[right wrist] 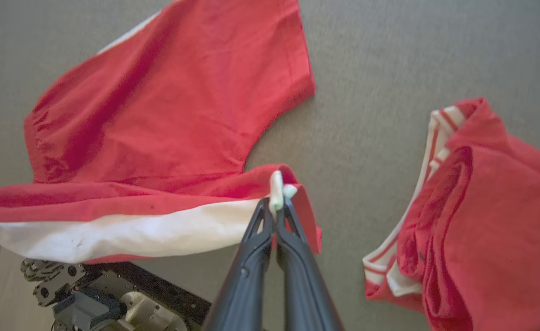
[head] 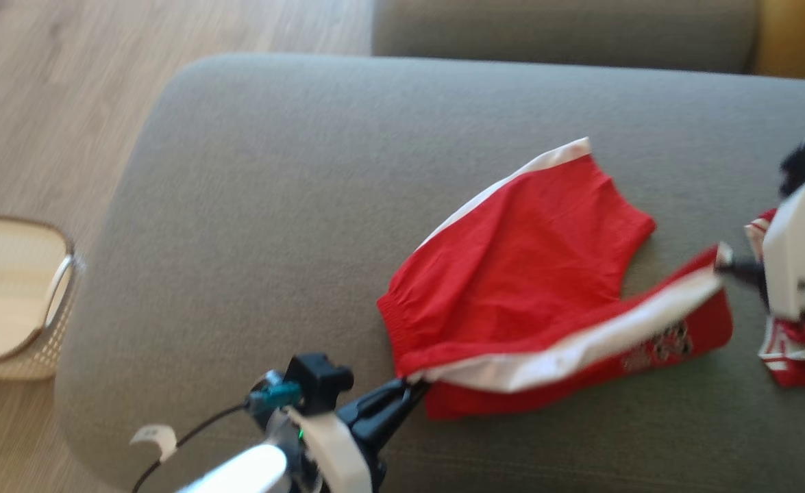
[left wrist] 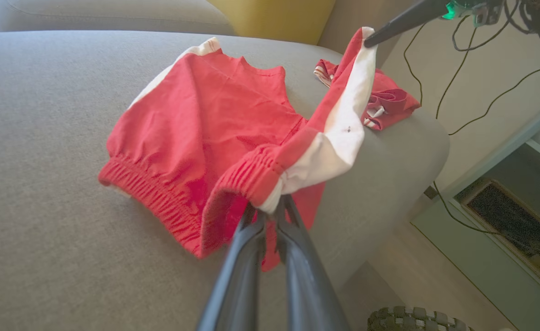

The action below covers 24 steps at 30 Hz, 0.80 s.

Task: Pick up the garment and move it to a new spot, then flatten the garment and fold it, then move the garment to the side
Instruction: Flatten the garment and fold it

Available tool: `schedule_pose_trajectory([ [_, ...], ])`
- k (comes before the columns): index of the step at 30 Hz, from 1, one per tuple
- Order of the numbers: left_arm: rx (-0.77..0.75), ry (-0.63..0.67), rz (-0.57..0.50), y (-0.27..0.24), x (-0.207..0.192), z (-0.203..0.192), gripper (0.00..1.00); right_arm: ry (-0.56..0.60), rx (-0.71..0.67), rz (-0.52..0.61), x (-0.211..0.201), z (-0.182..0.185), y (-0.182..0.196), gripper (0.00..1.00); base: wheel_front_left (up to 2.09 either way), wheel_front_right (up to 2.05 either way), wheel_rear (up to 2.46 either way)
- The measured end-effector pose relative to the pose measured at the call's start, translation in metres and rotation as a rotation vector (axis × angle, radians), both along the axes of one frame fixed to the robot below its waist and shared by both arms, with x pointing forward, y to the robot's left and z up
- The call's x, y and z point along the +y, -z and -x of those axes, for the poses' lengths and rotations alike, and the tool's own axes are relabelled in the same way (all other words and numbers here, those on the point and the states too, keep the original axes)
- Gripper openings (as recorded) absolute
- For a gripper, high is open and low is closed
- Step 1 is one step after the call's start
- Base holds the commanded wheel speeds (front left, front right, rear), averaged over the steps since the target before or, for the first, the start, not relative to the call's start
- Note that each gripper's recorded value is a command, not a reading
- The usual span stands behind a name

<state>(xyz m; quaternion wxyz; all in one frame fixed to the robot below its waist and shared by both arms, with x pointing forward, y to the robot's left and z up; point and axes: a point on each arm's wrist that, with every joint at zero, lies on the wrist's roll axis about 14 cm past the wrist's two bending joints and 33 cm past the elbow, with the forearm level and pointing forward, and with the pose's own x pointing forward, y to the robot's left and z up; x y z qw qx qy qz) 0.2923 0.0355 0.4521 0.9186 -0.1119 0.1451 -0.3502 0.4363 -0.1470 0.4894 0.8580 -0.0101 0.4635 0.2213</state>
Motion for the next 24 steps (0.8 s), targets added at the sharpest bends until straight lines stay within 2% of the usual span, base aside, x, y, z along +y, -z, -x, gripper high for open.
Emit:
schedule_pose_trajectory([
  [5, -0.034, -0.037, -0.003, -0.003, 0.004, -0.026, 0.00, -0.011, -0.042, -0.024, 0.028, -0.041, -0.007, 0.00, 0.00, 0.00, 0.00],
  [15, 0.006, -0.132, -0.007, 0.013, 0.017, -0.058, 0.00, 0.007, -0.070, -0.011, 0.057, -0.107, 0.018, 0.00, 0.00, 0.00, 0.00],
  [24, 0.012, -0.210, 0.015, 0.014, 0.026, -0.078, 0.00, 0.004, -0.080, -0.039, 0.083, -0.136, 0.049, 0.00, 0.00, 0.00, 0.00],
])
